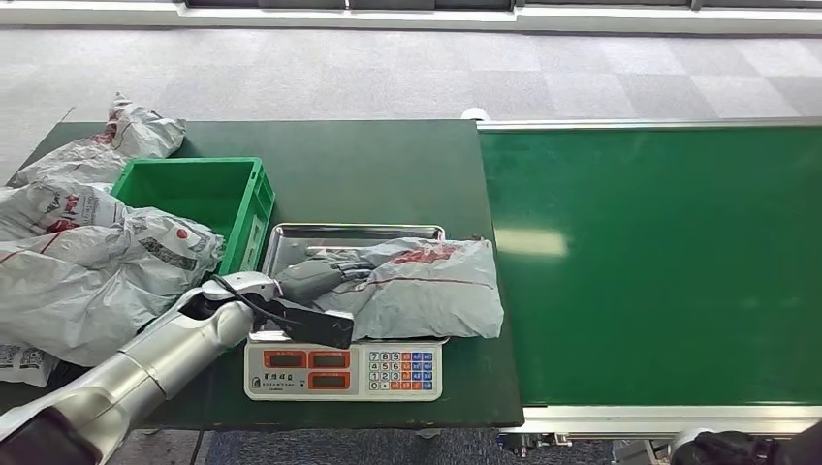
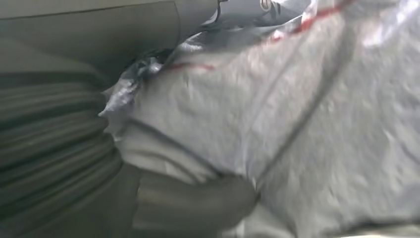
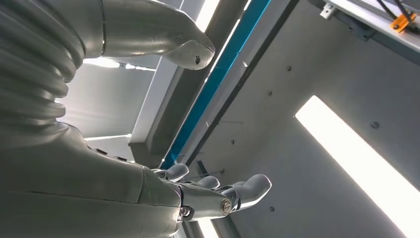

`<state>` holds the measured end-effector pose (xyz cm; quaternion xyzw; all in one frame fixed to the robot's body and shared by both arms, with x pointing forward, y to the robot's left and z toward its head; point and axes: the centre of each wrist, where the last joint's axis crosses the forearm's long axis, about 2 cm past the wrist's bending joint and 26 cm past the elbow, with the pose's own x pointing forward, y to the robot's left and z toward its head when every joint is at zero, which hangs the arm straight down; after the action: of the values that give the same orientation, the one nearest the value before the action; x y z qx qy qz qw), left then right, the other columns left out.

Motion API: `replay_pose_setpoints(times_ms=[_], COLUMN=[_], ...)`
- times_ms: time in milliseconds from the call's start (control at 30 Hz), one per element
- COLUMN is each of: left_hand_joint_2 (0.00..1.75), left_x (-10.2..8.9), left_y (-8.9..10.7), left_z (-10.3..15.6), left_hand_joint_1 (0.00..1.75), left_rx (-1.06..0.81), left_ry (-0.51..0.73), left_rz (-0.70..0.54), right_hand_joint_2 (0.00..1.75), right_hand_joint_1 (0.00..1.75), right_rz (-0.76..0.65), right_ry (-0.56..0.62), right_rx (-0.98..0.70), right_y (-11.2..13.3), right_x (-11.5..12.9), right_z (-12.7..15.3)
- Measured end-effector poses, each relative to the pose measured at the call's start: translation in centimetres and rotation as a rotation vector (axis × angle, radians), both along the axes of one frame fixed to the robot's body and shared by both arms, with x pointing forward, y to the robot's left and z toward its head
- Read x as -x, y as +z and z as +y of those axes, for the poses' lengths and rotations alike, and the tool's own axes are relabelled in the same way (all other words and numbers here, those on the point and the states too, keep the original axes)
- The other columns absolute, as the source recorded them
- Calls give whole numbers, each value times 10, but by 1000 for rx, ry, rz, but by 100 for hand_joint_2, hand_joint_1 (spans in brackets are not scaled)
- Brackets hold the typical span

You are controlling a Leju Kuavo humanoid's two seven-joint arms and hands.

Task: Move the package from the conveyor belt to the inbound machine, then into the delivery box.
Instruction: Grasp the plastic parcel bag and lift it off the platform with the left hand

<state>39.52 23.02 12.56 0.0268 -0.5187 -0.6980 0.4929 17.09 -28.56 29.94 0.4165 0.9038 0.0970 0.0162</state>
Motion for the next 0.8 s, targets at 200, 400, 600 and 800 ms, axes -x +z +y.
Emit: replay_pose_setpoints(times_ms=[200, 400, 600, 800], left_hand_joint_2=[175, 175, 175, 175], left_x=[5, 0, 0, 1], left_y=[-14, -9, -11, -13], left_z=[-16, -17, -14, -11], left_hand_joint_1=[175, 175, 175, 175], left_rx=[11, 0, 16, 15], left_ry=[30, 36, 64, 72], left_rz=[-19, -41, -69, -68], right_hand_joint_2=[44, 0, 0, 0], right_hand_joint_1=[0, 0, 0, 0], right_rz=[4, 26, 67, 89], right_ry=[3, 1, -3, -5], right_rx=[-7, -6, 1, 1], right_y=[-1, -5, -13, -17], right_x=[-1, -4, -8, -10], right_z=[0, 2, 3, 4])
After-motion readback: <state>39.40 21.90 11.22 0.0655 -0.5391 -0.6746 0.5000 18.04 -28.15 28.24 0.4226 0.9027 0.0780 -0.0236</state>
